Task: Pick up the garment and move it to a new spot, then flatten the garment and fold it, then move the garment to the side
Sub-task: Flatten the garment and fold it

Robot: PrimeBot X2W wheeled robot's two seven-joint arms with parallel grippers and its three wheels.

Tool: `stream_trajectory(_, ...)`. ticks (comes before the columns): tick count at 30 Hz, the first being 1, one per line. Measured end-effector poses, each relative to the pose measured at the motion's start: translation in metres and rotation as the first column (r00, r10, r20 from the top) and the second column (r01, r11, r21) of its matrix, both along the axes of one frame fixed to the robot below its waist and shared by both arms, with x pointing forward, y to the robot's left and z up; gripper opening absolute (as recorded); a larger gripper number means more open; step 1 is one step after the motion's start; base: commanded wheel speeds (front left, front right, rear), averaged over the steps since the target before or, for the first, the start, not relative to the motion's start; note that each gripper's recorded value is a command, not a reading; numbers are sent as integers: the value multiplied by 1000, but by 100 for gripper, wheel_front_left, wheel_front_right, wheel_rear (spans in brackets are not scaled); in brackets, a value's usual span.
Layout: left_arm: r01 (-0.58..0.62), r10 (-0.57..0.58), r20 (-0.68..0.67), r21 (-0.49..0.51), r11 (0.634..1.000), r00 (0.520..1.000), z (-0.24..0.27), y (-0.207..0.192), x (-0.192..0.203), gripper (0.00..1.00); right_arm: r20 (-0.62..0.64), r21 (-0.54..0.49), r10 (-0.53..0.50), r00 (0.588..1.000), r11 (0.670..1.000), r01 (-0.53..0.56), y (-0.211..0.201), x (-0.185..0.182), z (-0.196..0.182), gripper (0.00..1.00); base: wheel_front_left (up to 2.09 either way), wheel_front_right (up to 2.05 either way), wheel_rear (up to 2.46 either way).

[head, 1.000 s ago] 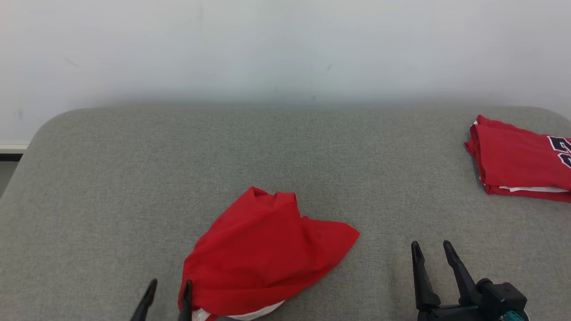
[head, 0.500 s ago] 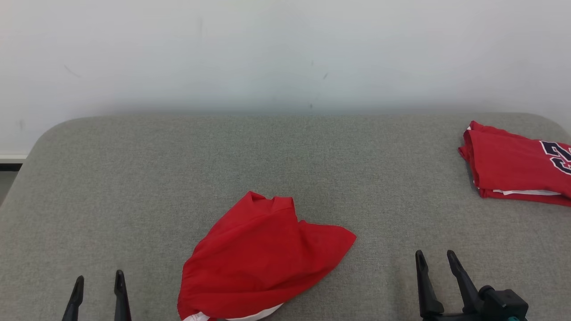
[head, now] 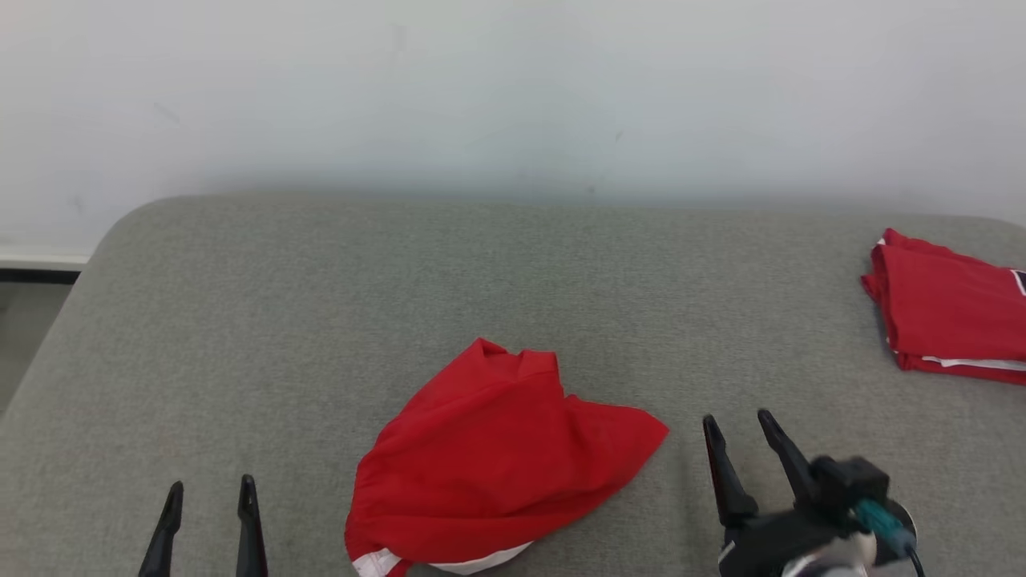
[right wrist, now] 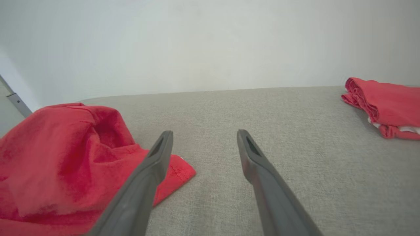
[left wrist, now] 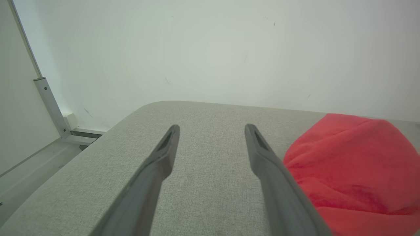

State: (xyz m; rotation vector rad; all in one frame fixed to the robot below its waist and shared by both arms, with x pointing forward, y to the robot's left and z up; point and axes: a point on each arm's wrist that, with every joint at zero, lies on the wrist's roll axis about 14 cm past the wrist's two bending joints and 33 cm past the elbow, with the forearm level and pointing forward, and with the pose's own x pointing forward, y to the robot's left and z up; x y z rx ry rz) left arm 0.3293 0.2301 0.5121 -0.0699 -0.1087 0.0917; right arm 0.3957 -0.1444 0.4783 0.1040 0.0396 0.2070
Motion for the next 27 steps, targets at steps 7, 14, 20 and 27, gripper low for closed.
stream_trajectory(7,-17,17,6,-8,1000,1000,2,3,-2,100,-77,-67,86,993,994,-91,25,39,-12,100,0,0,0)
stream_trajectory(14,-46,46,-7,-21,999,999,-2,10,-8,100,-245,-112,125,961,981,-156,41,50,-56,100,0,0,0)
stream_trajectory(20,-76,75,-20,-40,996,997,-6,17,-13,100,-346,-94,145,927,978,-187,54,42,-83,46,0,0,0)
stream_trajectory(27,-45,43,-24,-52,998,999,-8,7,-5,100,-306,-61,119,945,988,-144,45,46,-73,0,0,0,0)
